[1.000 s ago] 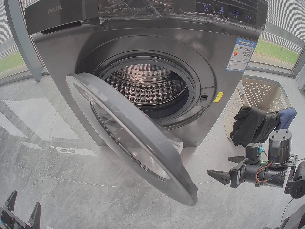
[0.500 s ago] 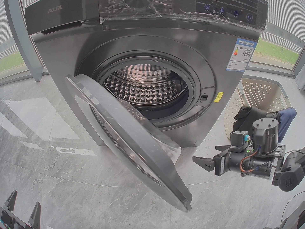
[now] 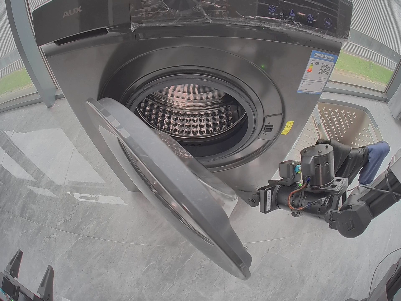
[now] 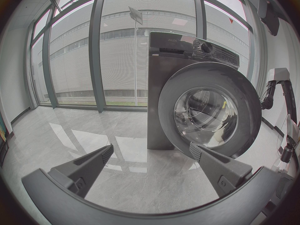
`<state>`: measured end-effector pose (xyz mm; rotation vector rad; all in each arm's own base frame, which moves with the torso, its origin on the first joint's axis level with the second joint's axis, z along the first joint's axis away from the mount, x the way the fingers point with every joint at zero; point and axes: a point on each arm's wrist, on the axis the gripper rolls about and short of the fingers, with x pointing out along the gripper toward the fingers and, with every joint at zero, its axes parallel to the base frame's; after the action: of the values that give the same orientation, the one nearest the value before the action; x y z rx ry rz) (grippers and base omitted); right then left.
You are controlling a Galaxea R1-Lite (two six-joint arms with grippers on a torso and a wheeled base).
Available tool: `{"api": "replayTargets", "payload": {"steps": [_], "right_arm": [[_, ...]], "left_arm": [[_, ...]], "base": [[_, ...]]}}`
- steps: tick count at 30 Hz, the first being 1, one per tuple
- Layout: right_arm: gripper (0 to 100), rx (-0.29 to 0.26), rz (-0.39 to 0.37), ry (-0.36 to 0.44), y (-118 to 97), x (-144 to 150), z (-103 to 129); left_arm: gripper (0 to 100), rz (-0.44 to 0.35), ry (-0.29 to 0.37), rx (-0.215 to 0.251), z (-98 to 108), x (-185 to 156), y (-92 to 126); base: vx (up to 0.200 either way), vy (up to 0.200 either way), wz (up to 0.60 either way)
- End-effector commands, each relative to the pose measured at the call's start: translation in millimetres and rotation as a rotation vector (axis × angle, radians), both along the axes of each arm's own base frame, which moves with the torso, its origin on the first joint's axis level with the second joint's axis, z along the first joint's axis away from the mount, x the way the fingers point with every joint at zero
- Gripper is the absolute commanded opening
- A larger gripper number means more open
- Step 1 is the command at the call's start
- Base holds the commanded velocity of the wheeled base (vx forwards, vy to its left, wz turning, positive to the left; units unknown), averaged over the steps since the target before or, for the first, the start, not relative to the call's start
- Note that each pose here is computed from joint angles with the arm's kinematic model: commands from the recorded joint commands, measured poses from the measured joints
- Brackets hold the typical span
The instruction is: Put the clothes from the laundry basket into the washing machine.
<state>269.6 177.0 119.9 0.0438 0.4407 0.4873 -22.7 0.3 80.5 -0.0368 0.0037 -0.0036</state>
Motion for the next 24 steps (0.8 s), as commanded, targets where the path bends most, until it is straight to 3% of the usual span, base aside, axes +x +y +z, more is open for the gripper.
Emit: {"api": "replayTargets", "payload": {"steps": [1, 8, 12, 21, 24], "right_arm": [[100, -0.009, 0.047, 0.018, 14, -6, -7], [100, 0.0, 0.104, 0.022, 27, -22, -7], [100, 0.014, 0.093, 0.012, 26, -18, -3], [100, 0.02, 0.092, 0.006, 40, -1, -9], [100, 0.021, 0.102, 0.008, 47, 2, -13]], "left_arm": [[100, 0.001, 0.012, 0.0, -4, 1, 0], [100, 0.001, 0.013, 0.0, -4, 1, 0], [100, 0.001, 0.013, 0.0, -4, 1, 0], [100, 0.001, 0.013, 0.0, -4, 1, 0], [100, 0.001, 0.013, 0.0, -4, 1, 0]], "base": [[0.0, 0.0, 0.0], [0.0, 0.0, 0.0], [0.0, 0.0, 0.0], [-0.2, 0.0, 0.0], [0.0, 0.0, 0.0]]}}
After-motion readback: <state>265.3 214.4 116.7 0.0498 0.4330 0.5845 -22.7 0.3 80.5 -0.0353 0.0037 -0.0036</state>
